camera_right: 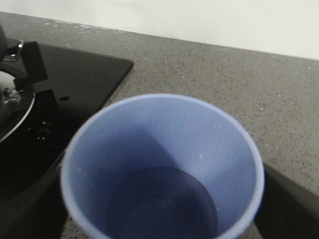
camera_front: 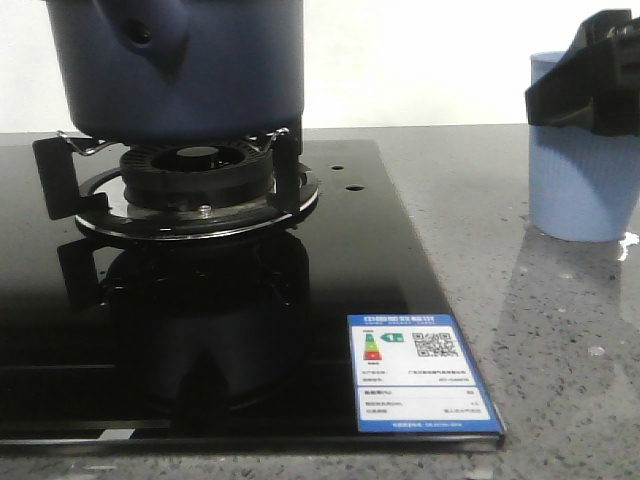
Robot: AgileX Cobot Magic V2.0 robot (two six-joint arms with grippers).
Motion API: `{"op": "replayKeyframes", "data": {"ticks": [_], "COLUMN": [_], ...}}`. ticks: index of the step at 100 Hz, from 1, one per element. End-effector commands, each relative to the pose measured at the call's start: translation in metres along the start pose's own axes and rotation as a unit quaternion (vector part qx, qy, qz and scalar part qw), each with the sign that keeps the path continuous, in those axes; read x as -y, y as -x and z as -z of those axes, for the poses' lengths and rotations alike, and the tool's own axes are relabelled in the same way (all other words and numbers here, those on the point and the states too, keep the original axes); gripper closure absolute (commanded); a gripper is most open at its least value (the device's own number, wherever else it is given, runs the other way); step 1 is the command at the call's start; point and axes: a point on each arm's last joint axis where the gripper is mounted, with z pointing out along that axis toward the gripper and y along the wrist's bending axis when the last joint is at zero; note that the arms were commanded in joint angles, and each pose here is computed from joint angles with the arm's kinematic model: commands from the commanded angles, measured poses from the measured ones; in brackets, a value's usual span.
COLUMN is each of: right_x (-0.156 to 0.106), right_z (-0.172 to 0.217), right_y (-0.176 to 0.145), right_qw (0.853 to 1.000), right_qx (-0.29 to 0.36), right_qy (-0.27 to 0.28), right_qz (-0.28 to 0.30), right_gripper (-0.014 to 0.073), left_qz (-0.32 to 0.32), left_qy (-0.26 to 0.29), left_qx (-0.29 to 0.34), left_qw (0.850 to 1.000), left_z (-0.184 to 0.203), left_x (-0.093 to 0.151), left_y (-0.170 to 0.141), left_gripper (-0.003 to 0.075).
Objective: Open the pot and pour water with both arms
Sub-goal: 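Grasp the light blue ribbed cup with the right gripper, then lift the cup with the right gripper and carry it over the pot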
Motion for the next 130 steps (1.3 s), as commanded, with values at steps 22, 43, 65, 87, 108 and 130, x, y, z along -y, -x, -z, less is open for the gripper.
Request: {"op": "replayKeyframes", "data": {"ticks": [22, 43, 65, 87, 108, 130], "right_x": [0.004, 0.005, 0.002, -0.009, -0.035, -0.070], "right_z": [-0.005, 0.000, 0.029, 0.038, 0.024, -0.014], "right_y": [0.012, 0.020, 0.068, 0.141, 0.200, 0.236], "right_qw": [0.999, 0.997, 0.987, 0.980, 0.971, 0.956], "right_qx": [0.042, 0.065, 0.156, 0.174, 0.149, 0.108], "right_qy": [-0.027, -0.029, 0.002, 0.060, 0.134, 0.201], "right_qz": [-0.007, -0.001, 0.050, 0.080, 0.127, 0.187], "right_gripper": [0.0324, 0.0327, 0.0327, 0.0327, 0.0327, 0.0327], "left_qz": [-0.002, -0.019, -0.015, -0.027, -0.031, -0.037], "left_qy": [-0.001, 0.022, 0.078, 0.096, 0.105, 0.112], "left_qx": [0.068, 0.075, 0.079, 0.081, 0.089, 0.094], "left_qw": [0.998, 0.997, 0.994, 0.992, 0.990, 0.989], "left_z": [0.006, 0.020, 0.045, 0.054, 0.058, 0.060], "left_x": [0.010, 0.012, 0.016, 0.023, 0.027, 0.031], "left_y": [0.032, 0.043, 0.059, 0.067, 0.072, 0.076], "left_gripper": [0.0407, 0.0407, 0.0407, 0.0407, 0.0407, 0.0407]}}
